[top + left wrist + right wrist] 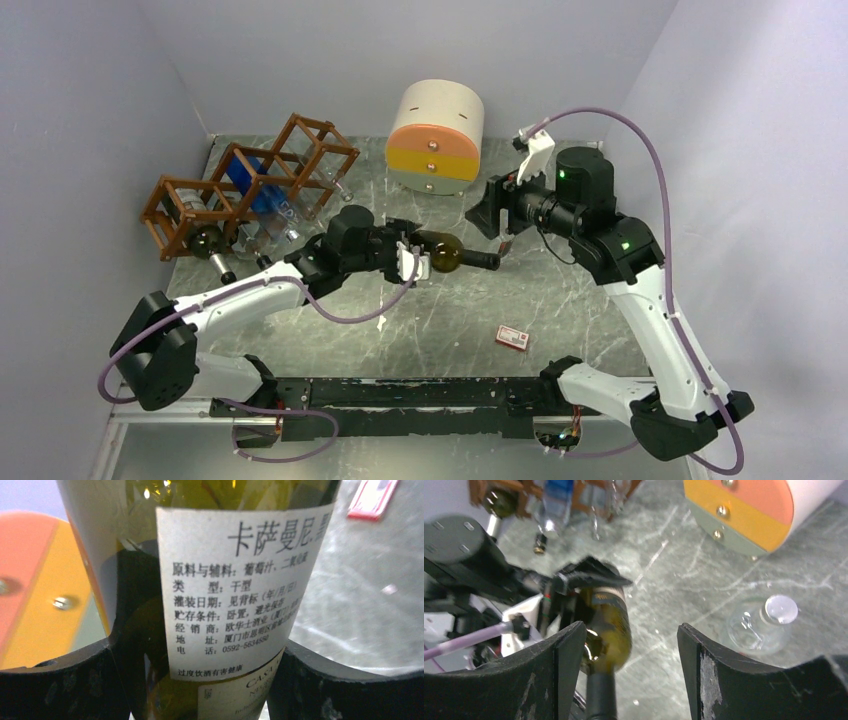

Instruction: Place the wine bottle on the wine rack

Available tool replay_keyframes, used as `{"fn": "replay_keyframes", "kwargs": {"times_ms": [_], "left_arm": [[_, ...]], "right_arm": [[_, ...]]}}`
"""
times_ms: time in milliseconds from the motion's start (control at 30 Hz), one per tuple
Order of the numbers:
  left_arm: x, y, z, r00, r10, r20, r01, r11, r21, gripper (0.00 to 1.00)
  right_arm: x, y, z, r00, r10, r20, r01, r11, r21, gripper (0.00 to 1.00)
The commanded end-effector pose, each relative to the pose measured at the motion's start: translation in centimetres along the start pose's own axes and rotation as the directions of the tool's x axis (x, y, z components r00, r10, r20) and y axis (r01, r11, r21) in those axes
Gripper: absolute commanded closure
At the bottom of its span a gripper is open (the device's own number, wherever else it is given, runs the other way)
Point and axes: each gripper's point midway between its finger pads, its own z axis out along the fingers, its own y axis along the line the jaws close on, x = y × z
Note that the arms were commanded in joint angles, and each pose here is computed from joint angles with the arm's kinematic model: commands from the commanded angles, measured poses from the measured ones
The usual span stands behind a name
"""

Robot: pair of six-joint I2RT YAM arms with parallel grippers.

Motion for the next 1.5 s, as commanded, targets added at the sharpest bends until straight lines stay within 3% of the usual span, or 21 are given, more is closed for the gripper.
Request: {"fn": "replay_keyframes", "kwargs": {"times_ms": [0,233,367,500,667,833,1033,1400,1467], "left_arm": [[-3.9,7.5,-1.0,0.931,0.365,-0.025,-0.364,0.915,-0.173,0.93],[-4.3,12.5,-1.6,0.844,0.511,-0.163,-0.537,0.81,-0.237,0.93],[-5.8,13.6,-2.0,0.796,0.585,-0.155,-0.605,0.758,-0.245,0.93],[-6.2,13.6,-1.8,0.769,0.623,-0.143,-0.639,0.74,-0.213,0.93],[-8.6,12.8,-2.0,0.757,0.653,-0.037,-0.645,0.735,-0.208,0.93],[-8.6,13.1,-2.2,0.74,0.67,-0.054,-0.664,0.717,-0.211,0.93],[-8.5,12.2,-2.0,0.771,0.636,-0.023,-0.627,0.753,-0.197,0.93],[-7.3,13.2,-2.2,0.814,0.572,-0.096,-0.579,0.79,-0.202,0.93],[-7.3,13.3,-2.2,0.818,0.567,-0.096,-0.573,0.793,-0.207,0.93]], "right_arm": [[2.8,-1.6,-1.6,0.99,-0.094,-0.107,0.102,0.993,0.067,0.28],[5.6,-0.9,-1.2,0.973,-0.132,-0.191,0.131,0.991,-0.021,0.27],[6.9,-1.1,-0.5,0.964,-0.127,-0.232,0.124,0.992,-0.027,0.28],[8.3,2.0,-0.3,0.954,-0.178,-0.243,0.129,0.971,-0.203,0.27],[9.0,1.1,1.2,0.948,-0.153,-0.281,0.115,0.982,-0.147,0.27],[9.4,1.2,2.3,0.941,-0.148,-0.305,0.106,0.983,-0.149,0.3],[9.7,1.8,3.5,0.936,-0.161,-0.313,0.109,0.978,-0.177,0.32],[10.3,1.6,4.6,0.936,-0.142,-0.321,0.101,0.985,-0.143,0.38],[10.2,1.6,4.6,0.938,-0.139,-0.318,0.099,0.986,-0.137,0.46]]}}
